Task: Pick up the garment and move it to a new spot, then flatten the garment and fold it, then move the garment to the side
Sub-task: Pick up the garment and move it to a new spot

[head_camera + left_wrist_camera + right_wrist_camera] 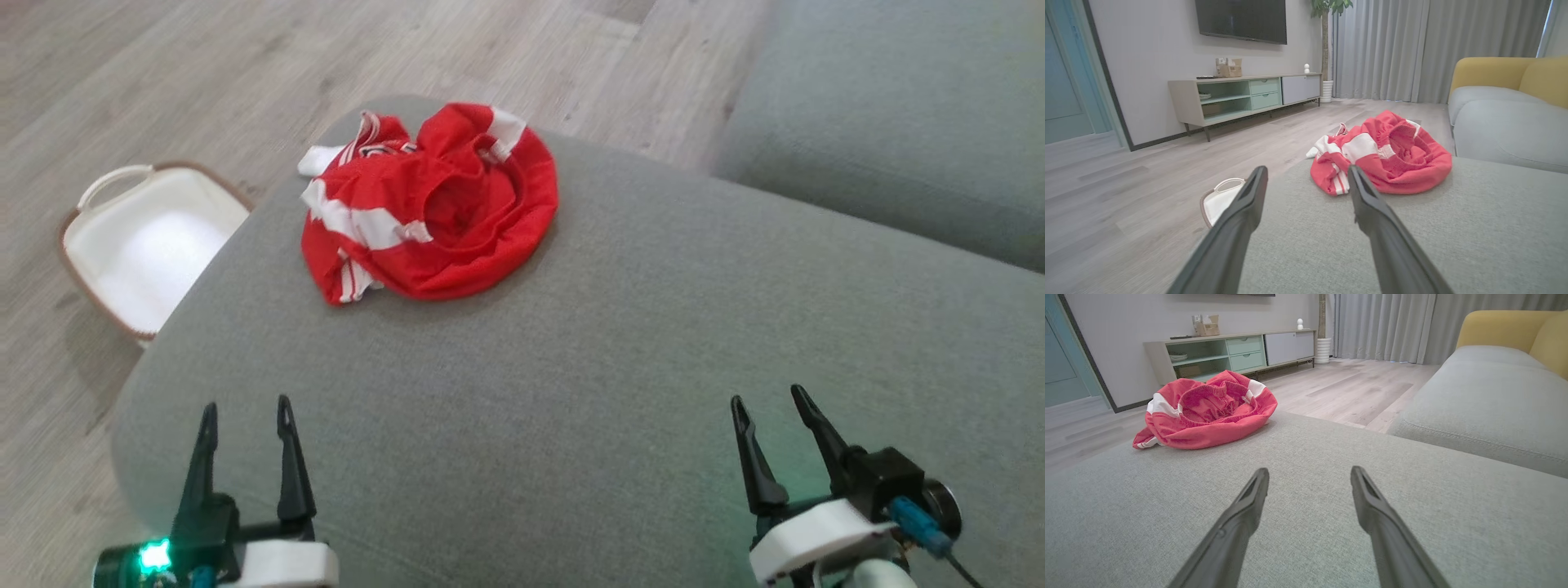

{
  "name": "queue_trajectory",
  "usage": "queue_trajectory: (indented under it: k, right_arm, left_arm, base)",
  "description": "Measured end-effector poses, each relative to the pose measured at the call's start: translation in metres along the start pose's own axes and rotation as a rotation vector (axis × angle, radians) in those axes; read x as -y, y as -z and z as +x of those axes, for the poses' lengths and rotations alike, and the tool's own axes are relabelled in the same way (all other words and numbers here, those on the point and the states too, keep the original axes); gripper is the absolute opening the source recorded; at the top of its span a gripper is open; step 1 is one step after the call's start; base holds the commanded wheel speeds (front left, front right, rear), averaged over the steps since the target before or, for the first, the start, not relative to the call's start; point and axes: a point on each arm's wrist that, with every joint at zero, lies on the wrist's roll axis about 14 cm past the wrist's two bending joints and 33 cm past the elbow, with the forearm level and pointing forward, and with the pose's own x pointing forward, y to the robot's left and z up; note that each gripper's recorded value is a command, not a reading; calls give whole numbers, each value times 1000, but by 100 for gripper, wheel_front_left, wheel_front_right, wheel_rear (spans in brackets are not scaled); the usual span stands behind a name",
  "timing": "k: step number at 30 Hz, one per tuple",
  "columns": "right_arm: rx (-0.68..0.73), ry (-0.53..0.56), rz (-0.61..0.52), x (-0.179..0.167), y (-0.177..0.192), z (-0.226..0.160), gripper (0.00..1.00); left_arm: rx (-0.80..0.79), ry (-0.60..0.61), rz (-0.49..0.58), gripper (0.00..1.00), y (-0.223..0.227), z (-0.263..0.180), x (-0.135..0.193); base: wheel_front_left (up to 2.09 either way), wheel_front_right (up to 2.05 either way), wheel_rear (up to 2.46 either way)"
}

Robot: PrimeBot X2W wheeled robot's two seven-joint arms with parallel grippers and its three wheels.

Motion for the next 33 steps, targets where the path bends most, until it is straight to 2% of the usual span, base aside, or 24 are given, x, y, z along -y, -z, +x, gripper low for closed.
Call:
queue_trajectory:
  k: [8,14,17,21,27,29,30,33]
  right_arm:
    - [-34,-17,-15,1,13,9,100]
    - [-79,-13,-44,14,33,19,100]
    - [-71,-4,-63,30,34,29,100]
    - [-63,9,-91,53,38,40,100]
    - [-91,27,-115,85,58,46,100]
    - [-97,30,-118,93,64,48,100]
    - [-90,31,-119,98,66,51,100]
    - [-78,29,-118,103,69,55,100]
  left_arm:
    - [128,-1,77,100,-44,22,-7]
    - [302,35,149,100,-110,82,4]
    - [312,85,171,100,-120,117,23]
    - [208,160,200,100,-105,164,52]
    - [-65,235,276,100,-66,227,92]
    - [-189,247,286,100,-41,237,98]
    - [-315,257,279,100,-12,240,101]
    - [-493,263,273,100,36,231,102]
  base:
    - [0,0,0]
    - [0,0,0]
    - [0,0,0]
    - [0,0,0]
    - [0,0,0]
    - [0,0,0]
    - [0,0,0]
    - [0,0,0]
